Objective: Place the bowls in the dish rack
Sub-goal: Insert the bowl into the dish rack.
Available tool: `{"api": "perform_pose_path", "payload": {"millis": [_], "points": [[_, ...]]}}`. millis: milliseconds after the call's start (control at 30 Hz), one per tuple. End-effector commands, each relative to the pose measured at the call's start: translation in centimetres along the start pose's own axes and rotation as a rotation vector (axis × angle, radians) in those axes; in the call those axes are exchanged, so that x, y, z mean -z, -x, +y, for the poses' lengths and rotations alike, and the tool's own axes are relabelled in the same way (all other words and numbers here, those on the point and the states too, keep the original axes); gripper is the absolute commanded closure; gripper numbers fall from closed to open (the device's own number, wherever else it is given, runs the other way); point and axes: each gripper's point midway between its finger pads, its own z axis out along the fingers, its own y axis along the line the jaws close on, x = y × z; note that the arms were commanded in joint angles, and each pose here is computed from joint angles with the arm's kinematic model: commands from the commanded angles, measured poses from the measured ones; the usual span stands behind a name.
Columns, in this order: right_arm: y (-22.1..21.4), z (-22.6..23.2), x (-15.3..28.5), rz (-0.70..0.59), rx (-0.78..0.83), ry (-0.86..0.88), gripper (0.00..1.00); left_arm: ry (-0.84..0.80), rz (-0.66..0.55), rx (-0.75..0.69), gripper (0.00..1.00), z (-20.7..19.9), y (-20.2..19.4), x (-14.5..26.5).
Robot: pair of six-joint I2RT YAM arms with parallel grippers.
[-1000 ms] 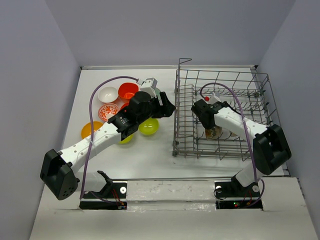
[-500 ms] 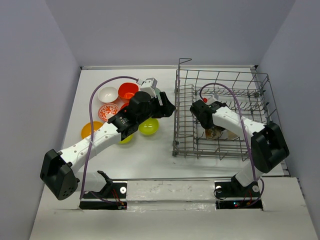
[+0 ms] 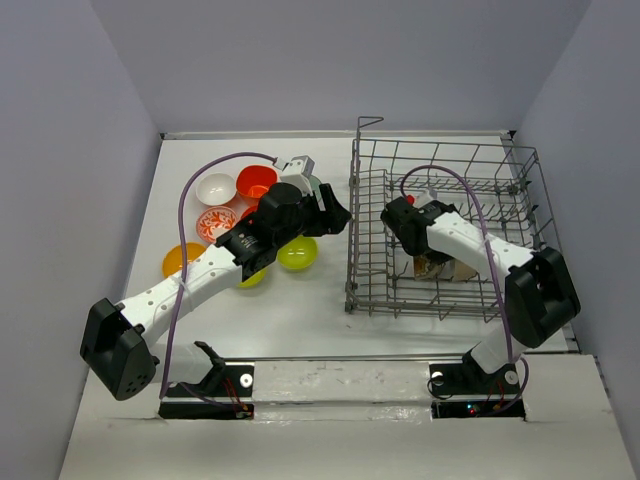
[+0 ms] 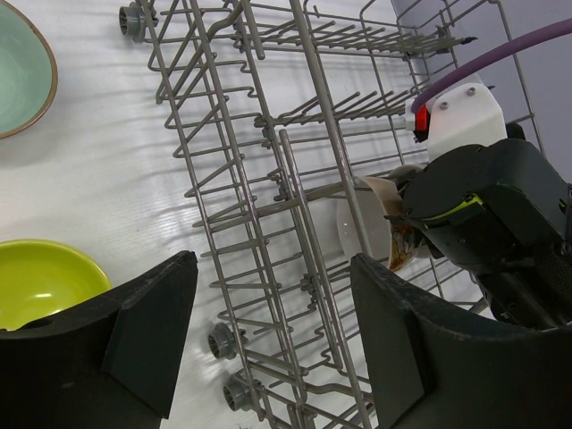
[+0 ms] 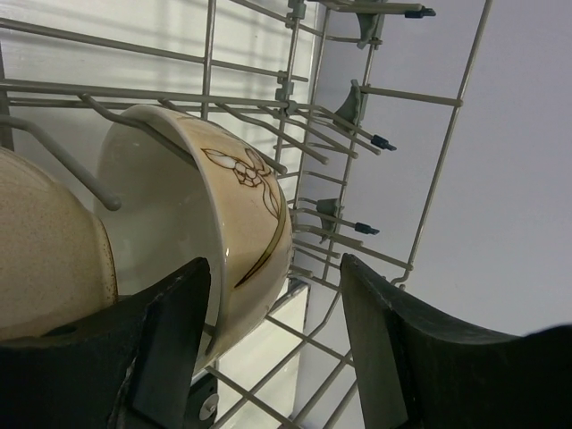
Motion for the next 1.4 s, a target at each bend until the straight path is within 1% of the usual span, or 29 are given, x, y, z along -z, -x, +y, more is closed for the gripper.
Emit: {"api": "perform_pose_path", "payload": {"millis": [0,133,233,800,967,1100,1233,1300,1367], "points": [[0.8,-1.1,1.3,-0.045,-0.062,0.030,0.34,-0.041,-0.045,-0.007,0.22,-0.9,1.3,0.6],[1.1,-1.5,1.5,-0.056,-0.089,0.026,0.34,-0.041,-0.045,-0.007,0.22,-0.9,1.4,0.5],[1.4,-2.0,1.8,-0.065,-0.106,0.025,0.31,-0.038,-0.041,-0.007,0.22,-0.8,1.2,0.5],[2.5,-2.7,3.0,-0.119,-0.185,0.077,0.31,-0.037,-0.042,-0.007,0.22,-0.9,1.3,0.5],[3.6,-3.4,3.8,-0.148,-0.248,0.099,0.31,-0.032,-0.044,-0.009,0.22,-0.8,1.4,0.6],[4.6,-3.6,4.8,-0.169,-0.312,0.160,0.30,-0.023,-0.050,-0.009,0.22,-0.7,1.6,0.7],[5.0,-3.1,5.5,-0.157,-0.366,0.225,0.30,-0.014,-0.057,-0.008,0.22,-0.8,2.1,1.1],[5.1,-3.1,5.7,-0.151,-0.392,0.228,0.30,-0.002,-0.083,-0.006,0.22,-0.8,2.8,1.5],[5.3,-3.3,5.9,-0.159,-0.432,0.242,0.30,0.033,-0.077,-0.007,0.22,0.0,2.6,1.8]]}}
